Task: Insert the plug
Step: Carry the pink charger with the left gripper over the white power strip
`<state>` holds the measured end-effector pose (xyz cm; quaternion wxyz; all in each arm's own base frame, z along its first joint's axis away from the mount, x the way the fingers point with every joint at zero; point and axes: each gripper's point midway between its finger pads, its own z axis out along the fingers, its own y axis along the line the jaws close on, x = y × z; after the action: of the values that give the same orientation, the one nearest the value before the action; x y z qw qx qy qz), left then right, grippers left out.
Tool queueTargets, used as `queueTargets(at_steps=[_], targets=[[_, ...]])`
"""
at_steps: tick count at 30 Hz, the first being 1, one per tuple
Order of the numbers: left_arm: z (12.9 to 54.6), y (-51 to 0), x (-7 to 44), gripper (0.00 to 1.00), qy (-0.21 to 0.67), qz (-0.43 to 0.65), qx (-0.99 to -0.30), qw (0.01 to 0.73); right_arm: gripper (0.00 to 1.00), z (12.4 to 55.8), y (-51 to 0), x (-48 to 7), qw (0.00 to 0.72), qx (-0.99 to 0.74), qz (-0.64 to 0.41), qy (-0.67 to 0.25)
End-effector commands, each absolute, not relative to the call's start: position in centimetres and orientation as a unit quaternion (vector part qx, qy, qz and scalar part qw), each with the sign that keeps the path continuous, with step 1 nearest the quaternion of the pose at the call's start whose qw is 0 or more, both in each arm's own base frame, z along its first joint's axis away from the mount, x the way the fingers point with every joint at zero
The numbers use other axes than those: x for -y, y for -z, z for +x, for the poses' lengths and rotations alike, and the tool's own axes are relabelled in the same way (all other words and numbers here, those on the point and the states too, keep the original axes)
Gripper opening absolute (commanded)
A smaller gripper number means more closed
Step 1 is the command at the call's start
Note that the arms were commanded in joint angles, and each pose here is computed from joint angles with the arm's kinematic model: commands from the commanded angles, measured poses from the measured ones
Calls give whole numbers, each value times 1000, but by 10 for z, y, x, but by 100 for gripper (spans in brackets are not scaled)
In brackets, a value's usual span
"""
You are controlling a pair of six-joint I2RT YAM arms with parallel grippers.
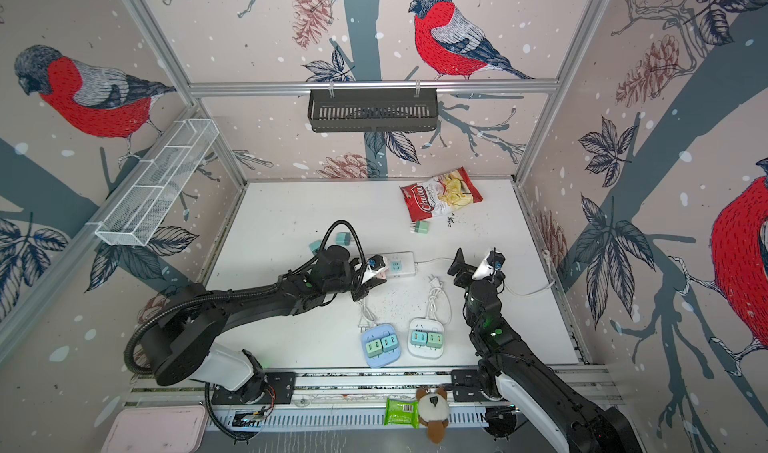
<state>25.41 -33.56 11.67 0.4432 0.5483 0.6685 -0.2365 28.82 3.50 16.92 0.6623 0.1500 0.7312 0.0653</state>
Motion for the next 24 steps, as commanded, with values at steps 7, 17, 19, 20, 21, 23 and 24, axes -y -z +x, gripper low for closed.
queueTargets(at_steps=[7,17,19,20,21,23,24], targets=[[256,-111,347,0,240,574,-653,431,95,292,-172,-40,661,-730,146,-92],[294,-124,361,0,229,571,-644,455,95,293,-171,-40,659,-731,144,-97],[299,-124,364,0,227,573,-642,456,95,293,-171,-40,659,-731,145,-97],[303,-123,365,0,225,574,-644,454,95,293,-170,-40,659,-732,144,-98],[304,-123,367,0,224,576,-643,452,95,294,-171,-40,659,-732,144,-97],[310,-120,370,0,221,577,-646,449,94,294,-170,-40,659,-732,144,-97],[311,-120,371,0,220,578,-645,449,94,294,-170,-40,658,-732,144,-97]])
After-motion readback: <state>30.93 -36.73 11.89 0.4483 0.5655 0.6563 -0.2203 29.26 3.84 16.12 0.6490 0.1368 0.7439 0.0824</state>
